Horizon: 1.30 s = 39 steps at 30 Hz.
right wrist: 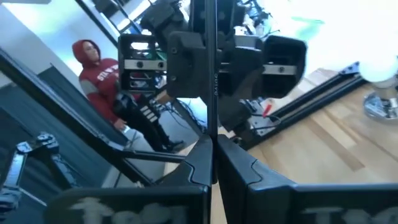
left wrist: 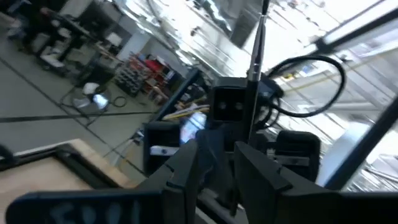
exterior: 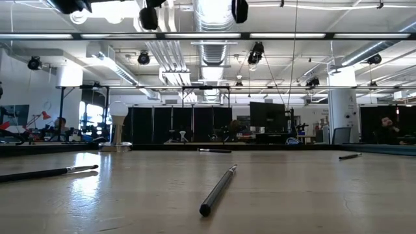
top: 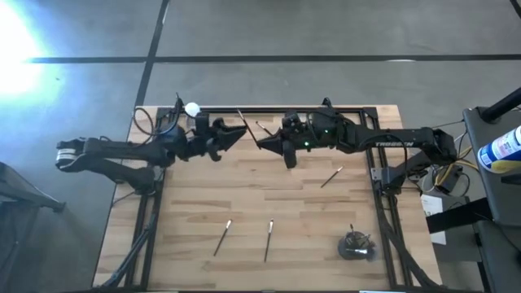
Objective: Put items in baskets/containers
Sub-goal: Put the liner brush into the brush holder
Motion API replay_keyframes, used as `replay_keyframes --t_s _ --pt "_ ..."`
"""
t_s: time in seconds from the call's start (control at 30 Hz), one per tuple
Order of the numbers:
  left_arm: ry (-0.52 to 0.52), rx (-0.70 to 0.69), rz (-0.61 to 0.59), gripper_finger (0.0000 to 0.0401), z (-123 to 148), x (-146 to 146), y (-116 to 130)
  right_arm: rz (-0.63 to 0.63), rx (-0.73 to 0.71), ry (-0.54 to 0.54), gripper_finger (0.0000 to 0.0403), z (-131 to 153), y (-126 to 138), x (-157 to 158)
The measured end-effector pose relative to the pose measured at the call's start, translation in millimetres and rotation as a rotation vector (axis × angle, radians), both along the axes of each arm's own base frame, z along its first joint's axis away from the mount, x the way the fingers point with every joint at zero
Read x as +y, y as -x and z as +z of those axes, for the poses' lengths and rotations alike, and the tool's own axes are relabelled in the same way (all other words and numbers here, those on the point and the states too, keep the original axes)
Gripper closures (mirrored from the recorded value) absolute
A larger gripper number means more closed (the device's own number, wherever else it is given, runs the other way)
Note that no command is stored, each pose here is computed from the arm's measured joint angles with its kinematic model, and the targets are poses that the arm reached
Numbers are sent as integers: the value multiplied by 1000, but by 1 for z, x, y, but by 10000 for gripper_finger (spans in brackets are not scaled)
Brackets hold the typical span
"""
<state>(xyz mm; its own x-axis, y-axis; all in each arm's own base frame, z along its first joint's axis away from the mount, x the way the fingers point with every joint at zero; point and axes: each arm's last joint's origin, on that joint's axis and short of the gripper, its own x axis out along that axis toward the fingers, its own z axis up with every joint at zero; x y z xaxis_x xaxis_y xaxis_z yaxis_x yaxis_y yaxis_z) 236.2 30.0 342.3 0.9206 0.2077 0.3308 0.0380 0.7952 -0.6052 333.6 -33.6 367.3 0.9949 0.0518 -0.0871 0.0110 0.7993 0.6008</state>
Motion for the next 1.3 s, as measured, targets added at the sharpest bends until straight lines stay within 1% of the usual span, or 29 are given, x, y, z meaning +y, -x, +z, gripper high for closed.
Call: replay_keyframes --t_s 0.17,0.27,0.5,0.6,0.7,0.87,0.97,1.07,1.13,1.3 --pt "-35 -21 -62 305 12 -1 -12 1 -7 4 394 2 0 0" --pt "-41 -23 -78 305 15 -1 -17 1 -7 4 394 2 0 0" --pt "-45 4 -88 309 9 0 -26 1 -15 11 394 3 0 0" --pt "-56 4 -95 336 8 -1 -26 2 -16 21 394 3 0 0" --pt "-56 5 -95 383 9 -1 -26 3 -5 18 388 2 0 0" --pt "-34 66 -96 391 5 -1 -26 -4 82 52 349 4 14 2" --pt "-5 177 -81 393 -3 0 -27 -64 112 78 316 12 27 1" --pt "4 278 -72 394 -10 -1 -28 -127 94 106 285 22 35 0" --pt "-17 294 -75 394 -8 -4 -29 -138 81 104 268 26 36 0" --pt "-60 315 -91 394 -2 -11 -32 -154 95 84 235 25 24 -2"
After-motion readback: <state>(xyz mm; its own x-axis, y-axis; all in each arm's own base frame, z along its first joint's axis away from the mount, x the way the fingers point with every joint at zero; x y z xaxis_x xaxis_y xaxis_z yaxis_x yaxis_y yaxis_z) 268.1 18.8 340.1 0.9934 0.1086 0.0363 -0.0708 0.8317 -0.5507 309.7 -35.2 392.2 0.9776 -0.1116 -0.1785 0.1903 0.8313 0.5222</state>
